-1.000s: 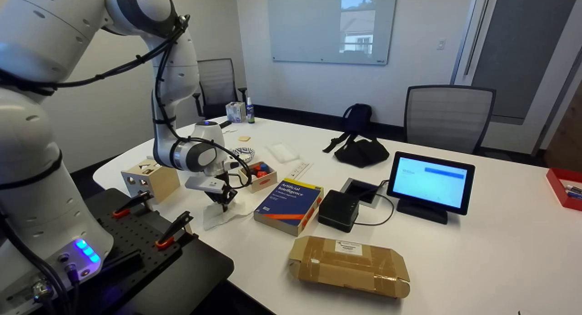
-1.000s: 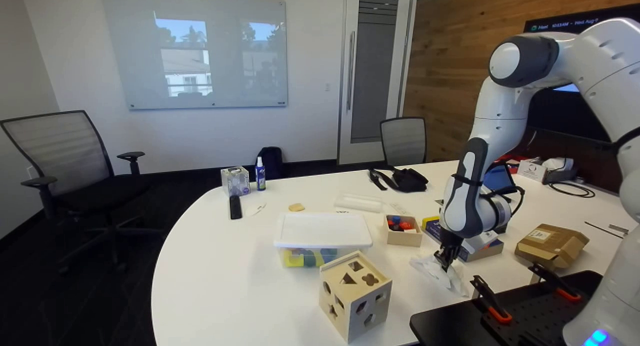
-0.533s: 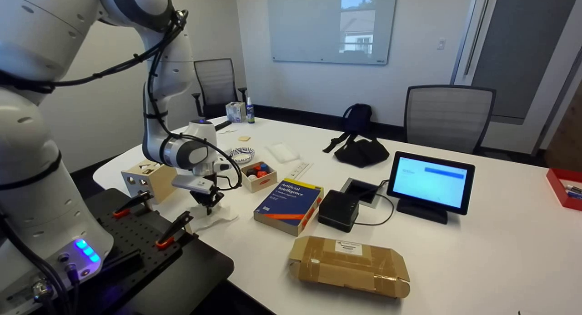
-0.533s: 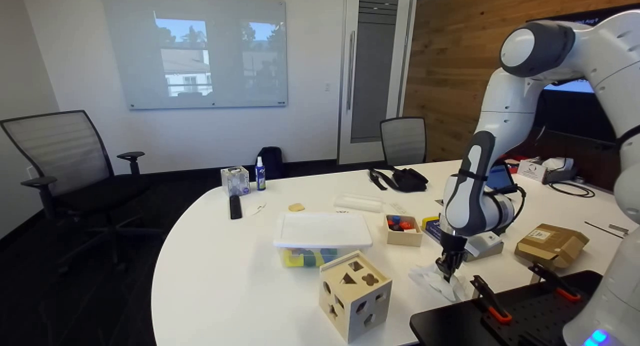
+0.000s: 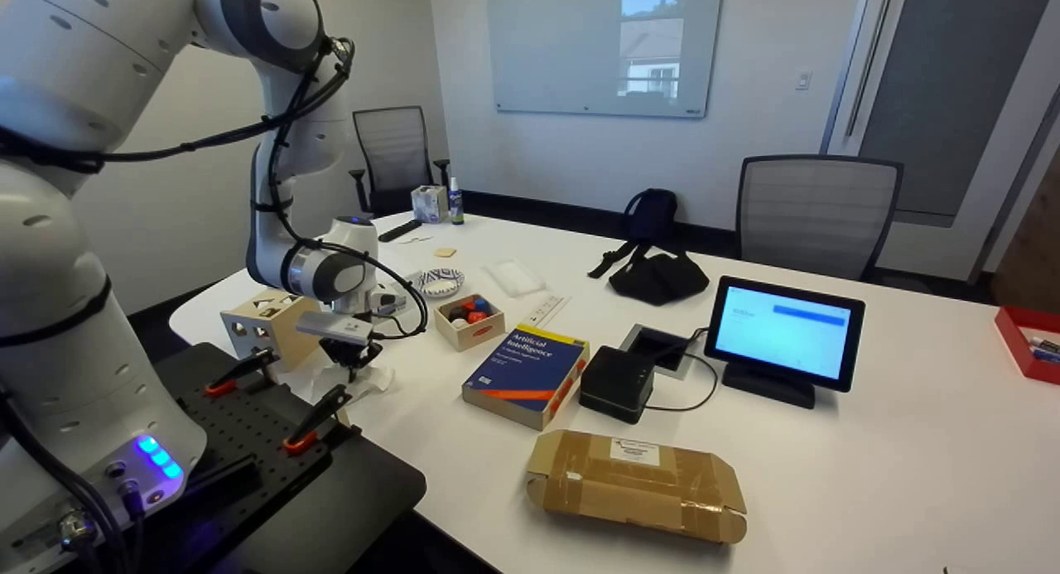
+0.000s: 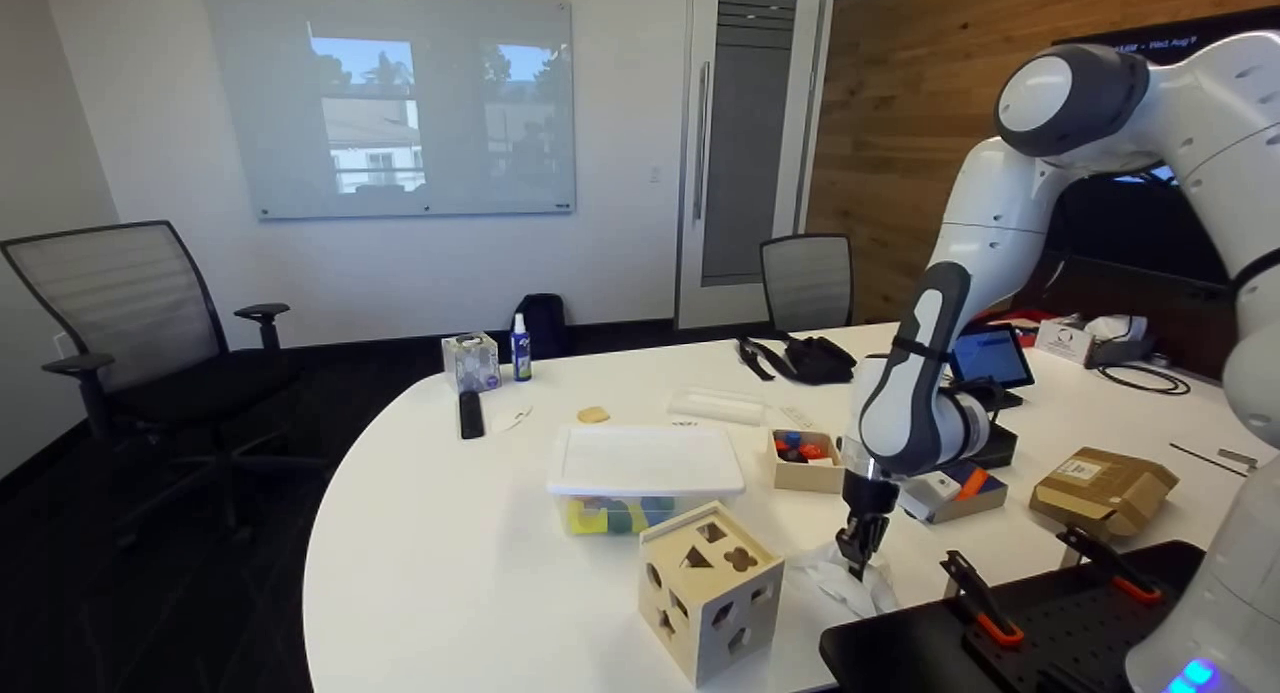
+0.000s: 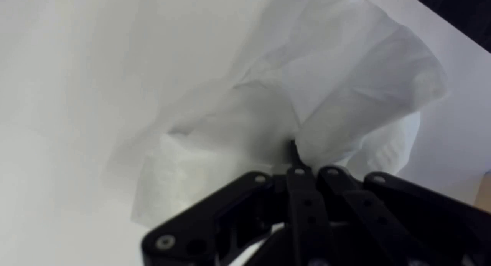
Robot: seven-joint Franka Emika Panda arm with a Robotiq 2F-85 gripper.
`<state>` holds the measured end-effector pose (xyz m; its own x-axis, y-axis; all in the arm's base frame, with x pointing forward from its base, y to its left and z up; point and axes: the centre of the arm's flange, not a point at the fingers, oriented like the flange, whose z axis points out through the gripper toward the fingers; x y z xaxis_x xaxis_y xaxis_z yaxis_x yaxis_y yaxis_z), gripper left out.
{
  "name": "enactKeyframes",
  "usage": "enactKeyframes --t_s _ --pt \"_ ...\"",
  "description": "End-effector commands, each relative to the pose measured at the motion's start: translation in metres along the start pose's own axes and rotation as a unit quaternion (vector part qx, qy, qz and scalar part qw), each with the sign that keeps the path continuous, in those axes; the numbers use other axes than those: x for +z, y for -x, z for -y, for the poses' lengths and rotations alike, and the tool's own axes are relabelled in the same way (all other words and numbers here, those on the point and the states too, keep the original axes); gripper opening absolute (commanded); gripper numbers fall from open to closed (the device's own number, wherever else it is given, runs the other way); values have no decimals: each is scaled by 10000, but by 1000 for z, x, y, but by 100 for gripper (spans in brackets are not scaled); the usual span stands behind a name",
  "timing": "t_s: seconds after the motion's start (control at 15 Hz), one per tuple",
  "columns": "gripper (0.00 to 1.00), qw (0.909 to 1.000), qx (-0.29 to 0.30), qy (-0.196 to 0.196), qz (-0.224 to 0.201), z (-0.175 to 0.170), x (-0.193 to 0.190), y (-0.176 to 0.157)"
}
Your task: Use the white napkin to wipe the tabletop.
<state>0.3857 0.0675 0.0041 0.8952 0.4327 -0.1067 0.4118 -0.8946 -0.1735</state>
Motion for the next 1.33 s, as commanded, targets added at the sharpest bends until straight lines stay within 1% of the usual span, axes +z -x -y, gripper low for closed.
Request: enactKeyframes --t_s 0.0,0.2,0.4,0.53,0.73,1.0,1.13,1.27 --pt "1 9995 -299 -53 -20 11 5 -19" --pt "1 9999 -129 78 -72 4 1 -24" --pt "1 9990 244 360 -134 -17 -15 -14" --pt "1 9965 545 630 -106 -36 -26 -2" --pt "1 9894 1099 952 -60 -72 -37 17" --pt "1 9780 1783 1062 222 -108 -33 43" --pt "1 9738 1992 1001 457 -116 -26 56" --pt "1 9729 2028 856 703 -114 -20 64"
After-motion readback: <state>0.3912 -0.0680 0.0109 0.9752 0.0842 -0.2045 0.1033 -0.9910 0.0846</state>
